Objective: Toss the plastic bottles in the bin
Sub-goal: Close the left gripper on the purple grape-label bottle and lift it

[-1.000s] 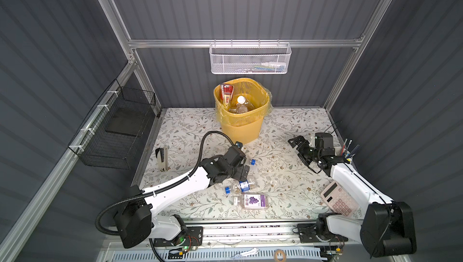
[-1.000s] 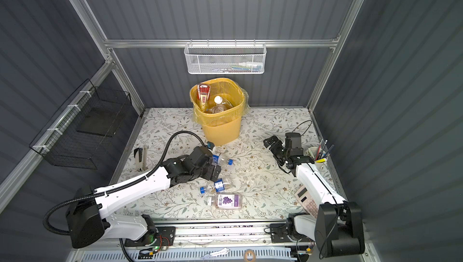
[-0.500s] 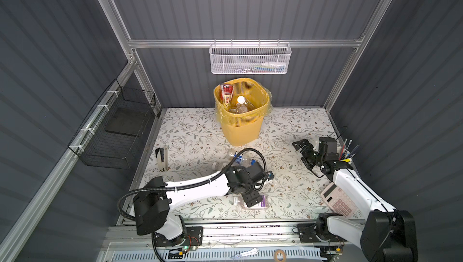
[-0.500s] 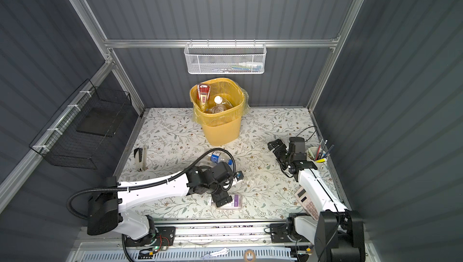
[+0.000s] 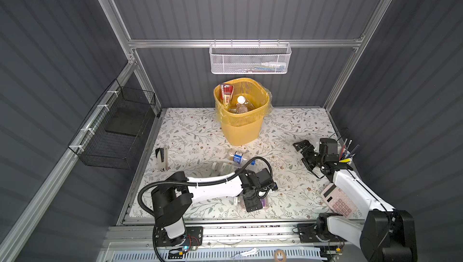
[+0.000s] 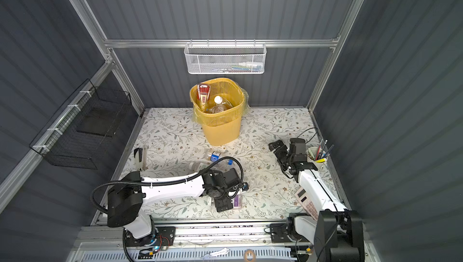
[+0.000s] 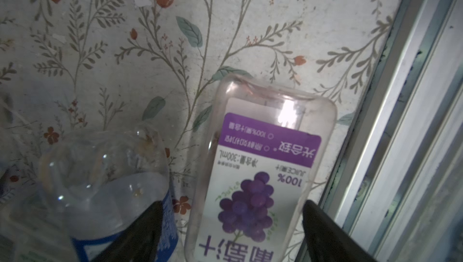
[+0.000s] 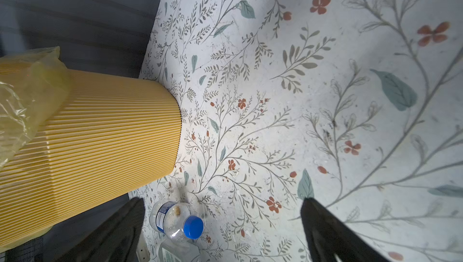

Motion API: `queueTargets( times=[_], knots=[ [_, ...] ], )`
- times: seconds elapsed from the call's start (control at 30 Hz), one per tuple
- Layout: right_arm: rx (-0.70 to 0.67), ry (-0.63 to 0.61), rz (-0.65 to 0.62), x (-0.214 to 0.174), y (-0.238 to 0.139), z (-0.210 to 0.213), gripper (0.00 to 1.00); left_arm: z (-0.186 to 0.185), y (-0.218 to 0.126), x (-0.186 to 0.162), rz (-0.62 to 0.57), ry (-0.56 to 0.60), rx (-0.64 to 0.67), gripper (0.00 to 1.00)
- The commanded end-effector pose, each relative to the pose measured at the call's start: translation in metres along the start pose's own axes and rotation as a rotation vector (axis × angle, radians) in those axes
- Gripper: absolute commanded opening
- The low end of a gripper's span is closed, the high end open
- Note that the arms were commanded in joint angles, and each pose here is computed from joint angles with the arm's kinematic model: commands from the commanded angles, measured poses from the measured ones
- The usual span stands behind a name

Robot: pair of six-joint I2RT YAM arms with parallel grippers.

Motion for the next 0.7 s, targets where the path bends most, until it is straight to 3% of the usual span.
queueTargets(
  times=[0.0, 0.37, 0.47, 0.57, 0.67],
  knots=[
    [0.011, 0.011, -0.007, 0.001, -0.001, -0.001, 0.99, -0.003, 0.006, 0.001, 0.036, 0.039, -0.021, 0.85],
    [0.0, 0.044, -0.01, 0.0, -0.001, -0.014, 0.99, -0.002, 0.017, 0.009, 0.048, 0.048, -0.025, 0.73],
    [0.006, 0.058, -0.01, 0.001, -0.001, -0.016, 0.99, -0.001, 0.016, 0.013, 0.035, 0.031, -0.019, 0.62],
    [0.007, 0.07, -0.012, 0.002, -0.002, -0.018, 0.99, 0.007, -0.003, 0.03, -0.072, -0.025, -0.008, 0.48],
    [0.003, 0.078, -0.019, 0.005, -0.002, -0.02, 0.99, 0.03, -0.038, 0.049, -0.244, -0.158, -0.034, 0.45]
  ],
)
Point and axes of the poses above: each gripper's point midway between its finger pads, its own y axis out along the fingers, its own z axis along the line the jaws close on, x = y × z, the point moved 1 cm from there along -y, back along the fingers, and after that the axes turned 3 degrees about -y, right-handed, at the moved point
